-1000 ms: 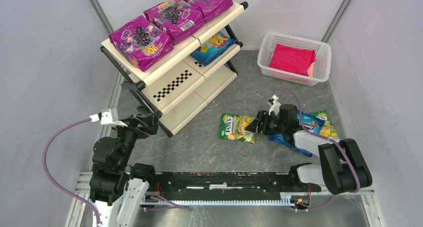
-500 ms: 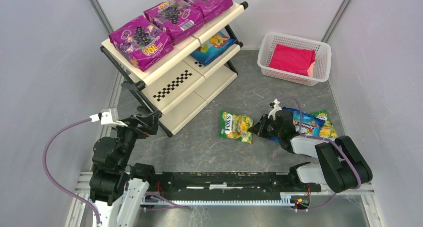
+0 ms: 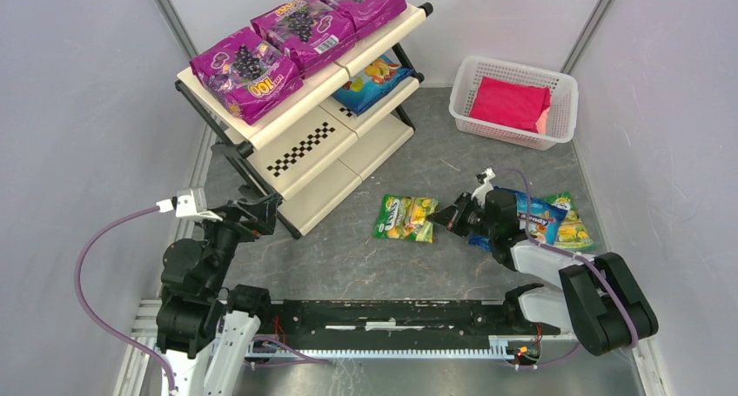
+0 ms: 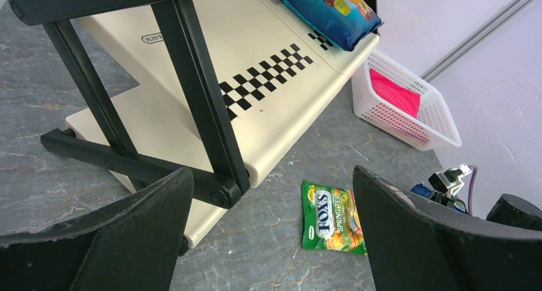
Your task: Place and organize the candy bags onto the shelf
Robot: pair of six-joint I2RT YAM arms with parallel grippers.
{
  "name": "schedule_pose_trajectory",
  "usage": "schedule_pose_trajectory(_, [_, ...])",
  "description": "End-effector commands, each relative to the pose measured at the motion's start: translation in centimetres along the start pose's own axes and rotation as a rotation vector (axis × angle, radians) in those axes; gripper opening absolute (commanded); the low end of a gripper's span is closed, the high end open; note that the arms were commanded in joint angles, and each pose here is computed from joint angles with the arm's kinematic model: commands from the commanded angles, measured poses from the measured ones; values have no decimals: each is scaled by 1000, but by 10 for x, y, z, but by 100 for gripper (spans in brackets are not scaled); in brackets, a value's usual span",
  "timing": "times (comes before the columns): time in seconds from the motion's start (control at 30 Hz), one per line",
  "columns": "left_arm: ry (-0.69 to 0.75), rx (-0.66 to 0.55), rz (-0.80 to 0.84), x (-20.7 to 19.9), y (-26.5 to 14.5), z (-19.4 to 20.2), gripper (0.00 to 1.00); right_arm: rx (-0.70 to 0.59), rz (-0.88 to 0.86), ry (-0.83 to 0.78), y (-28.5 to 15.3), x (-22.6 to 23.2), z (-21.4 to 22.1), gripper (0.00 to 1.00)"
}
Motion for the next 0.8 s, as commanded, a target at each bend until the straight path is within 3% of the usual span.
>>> schedule_pose_trajectory(0.0, [59, -33, 36, -5, 0, -8, 100, -131, -181, 39, 5, 45, -47, 0])
schedule_pose_trajectory(0.43, [64, -29, 44, -6, 0, -7, 100, -302, -332, 104, 34, 96, -140, 0])
schedule_pose_trajectory(0.77, [65, -14, 34, -5, 3, -6, 100, -395, -392, 223, 111, 100, -189, 0])
Point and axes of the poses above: each gripper's point midway between its finger pads, its own y axis out along the fingers, its own x axis along the line the jaws close on, z = x × y, the point moved 4 cm from there along -y, back along the fingers, and after that the axes turned 13 degrees about -y, right-handed, at the moved point
